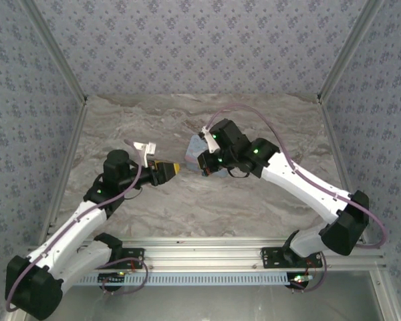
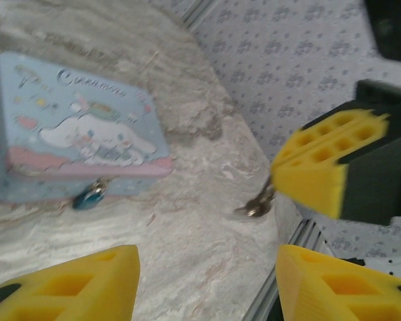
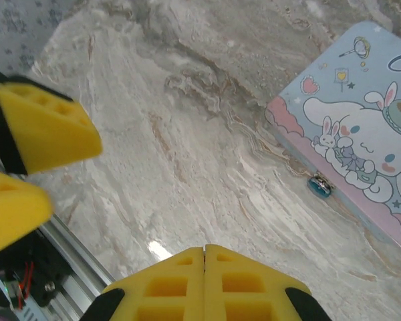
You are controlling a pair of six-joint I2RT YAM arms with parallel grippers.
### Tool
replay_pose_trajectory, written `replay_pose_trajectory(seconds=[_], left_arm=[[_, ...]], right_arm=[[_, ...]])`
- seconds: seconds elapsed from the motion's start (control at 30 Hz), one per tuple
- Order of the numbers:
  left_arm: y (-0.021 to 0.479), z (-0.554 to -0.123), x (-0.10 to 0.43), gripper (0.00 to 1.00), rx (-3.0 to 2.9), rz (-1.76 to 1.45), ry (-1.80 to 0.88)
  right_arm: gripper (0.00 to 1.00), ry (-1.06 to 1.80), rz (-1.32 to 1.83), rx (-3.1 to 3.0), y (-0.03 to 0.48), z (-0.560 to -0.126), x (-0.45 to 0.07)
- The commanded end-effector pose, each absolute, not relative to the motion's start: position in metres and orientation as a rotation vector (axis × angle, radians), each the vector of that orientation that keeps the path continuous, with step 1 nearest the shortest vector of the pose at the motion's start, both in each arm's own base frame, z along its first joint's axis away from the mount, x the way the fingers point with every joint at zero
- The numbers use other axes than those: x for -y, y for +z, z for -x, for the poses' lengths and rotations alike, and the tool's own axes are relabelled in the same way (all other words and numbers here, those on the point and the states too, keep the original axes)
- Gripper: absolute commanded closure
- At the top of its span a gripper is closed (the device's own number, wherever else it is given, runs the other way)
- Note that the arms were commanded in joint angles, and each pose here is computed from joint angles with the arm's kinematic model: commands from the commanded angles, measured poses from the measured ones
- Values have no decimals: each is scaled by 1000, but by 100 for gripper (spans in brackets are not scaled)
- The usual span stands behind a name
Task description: Unlock a padlock with a key
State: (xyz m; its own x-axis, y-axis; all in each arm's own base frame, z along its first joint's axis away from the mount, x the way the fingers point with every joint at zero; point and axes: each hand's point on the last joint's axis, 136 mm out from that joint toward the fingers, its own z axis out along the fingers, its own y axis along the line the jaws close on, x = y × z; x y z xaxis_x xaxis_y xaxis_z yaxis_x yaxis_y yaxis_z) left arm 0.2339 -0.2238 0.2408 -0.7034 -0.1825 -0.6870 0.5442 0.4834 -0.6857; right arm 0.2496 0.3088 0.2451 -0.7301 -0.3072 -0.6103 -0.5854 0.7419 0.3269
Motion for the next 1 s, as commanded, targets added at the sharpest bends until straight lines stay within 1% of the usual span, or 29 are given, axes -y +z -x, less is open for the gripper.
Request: replay_pose_trajectory(seconds=[0.0, 0.1, 0.23, 0.43, 0.73, 0.77, 0.8, 0.93, 0.97], left_arm=[[272, -219, 244, 42, -1849, -521, -1329], [274, -208, 259, 41, -1836, -645, -1336], [270, -206, 265, 44, -1844, -675, -1366], [267, -208, 271, 49, -1860, -685, -1403], [266, -212, 279, 50, -1869, -688, -1422], [265, -214, 279, 51, -1874, -680, -1417], [265, -215, 280, 54, -1876, -674, -1414], [262, -224, 281, 82, -1897, -630, -1404], [257, -229, 279, 86, -1930, -596, -1383]], right_arm=[[100, 752, 779, -2400, 250, -234, -311], [100, 868, 781, -2360, 255, -228, -320], [100, 958, 777, -2301, 261, -228, -323], [100, 1026, 778, -2254, 270, -225, -323], [100, 1080, 780, -2241, 270, -221, -323], [100, 1090, 783, -2239, 270, -221, -324], [100, 1100, 783, -2233, 271, -220, -324], [100, 1128, 791, -2225, 272, -216, -325], [100, 1124, 789, -2226, 271, -216, -324]])
